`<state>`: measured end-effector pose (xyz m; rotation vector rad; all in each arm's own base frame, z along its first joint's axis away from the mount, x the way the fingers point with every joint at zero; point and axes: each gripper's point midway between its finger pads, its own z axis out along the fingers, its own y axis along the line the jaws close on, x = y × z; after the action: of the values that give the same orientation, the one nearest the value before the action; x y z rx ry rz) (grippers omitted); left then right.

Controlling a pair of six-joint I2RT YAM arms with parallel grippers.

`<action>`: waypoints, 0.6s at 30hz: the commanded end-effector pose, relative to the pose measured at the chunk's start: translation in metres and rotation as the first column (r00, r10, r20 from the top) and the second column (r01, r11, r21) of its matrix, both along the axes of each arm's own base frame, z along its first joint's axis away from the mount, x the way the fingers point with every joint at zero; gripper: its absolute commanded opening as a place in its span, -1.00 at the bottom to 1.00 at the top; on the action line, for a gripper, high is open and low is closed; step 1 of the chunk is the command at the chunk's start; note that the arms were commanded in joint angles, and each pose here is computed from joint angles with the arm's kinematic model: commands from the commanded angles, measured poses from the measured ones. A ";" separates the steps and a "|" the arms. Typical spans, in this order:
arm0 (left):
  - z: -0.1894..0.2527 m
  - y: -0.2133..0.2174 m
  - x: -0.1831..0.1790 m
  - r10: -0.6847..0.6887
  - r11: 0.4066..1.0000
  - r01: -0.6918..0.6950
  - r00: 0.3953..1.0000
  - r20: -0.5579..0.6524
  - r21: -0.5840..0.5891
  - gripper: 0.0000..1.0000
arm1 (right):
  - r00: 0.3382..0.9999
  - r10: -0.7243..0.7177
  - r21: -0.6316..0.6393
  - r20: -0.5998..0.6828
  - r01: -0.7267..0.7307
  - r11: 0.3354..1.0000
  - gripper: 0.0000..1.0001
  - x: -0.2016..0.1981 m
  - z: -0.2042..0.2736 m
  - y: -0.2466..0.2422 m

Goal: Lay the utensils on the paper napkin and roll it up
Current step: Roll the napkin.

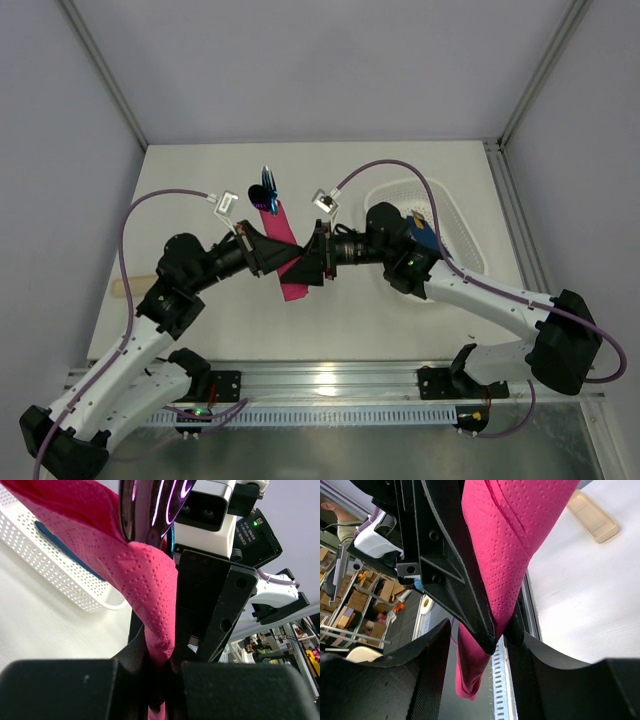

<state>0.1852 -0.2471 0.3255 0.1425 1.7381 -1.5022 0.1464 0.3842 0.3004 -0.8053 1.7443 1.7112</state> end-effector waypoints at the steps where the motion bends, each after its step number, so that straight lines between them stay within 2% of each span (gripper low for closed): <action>1: 0.026 0.002 -0.003 -0.001 0.999 0.005 0.994 0.107 -0.043 -1.00 | 0.998 -0.028 0.074 0.056 0.023 0.997 0.04 0.005 0.027 0.000; 18: 0.025 0.002 -0.003 0.001 0.999 0.005 0.994 0.105 -0.050 -1.00 | 0.999 -0.034 0.093 0.028 0.031 0.995 0.00 0.004 0.026 -0.002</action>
<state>0.1856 -0.2473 0.3281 0.1472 1.7224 -1.5046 0.1500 0.3847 0.3068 -0.7600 1.7362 1.7267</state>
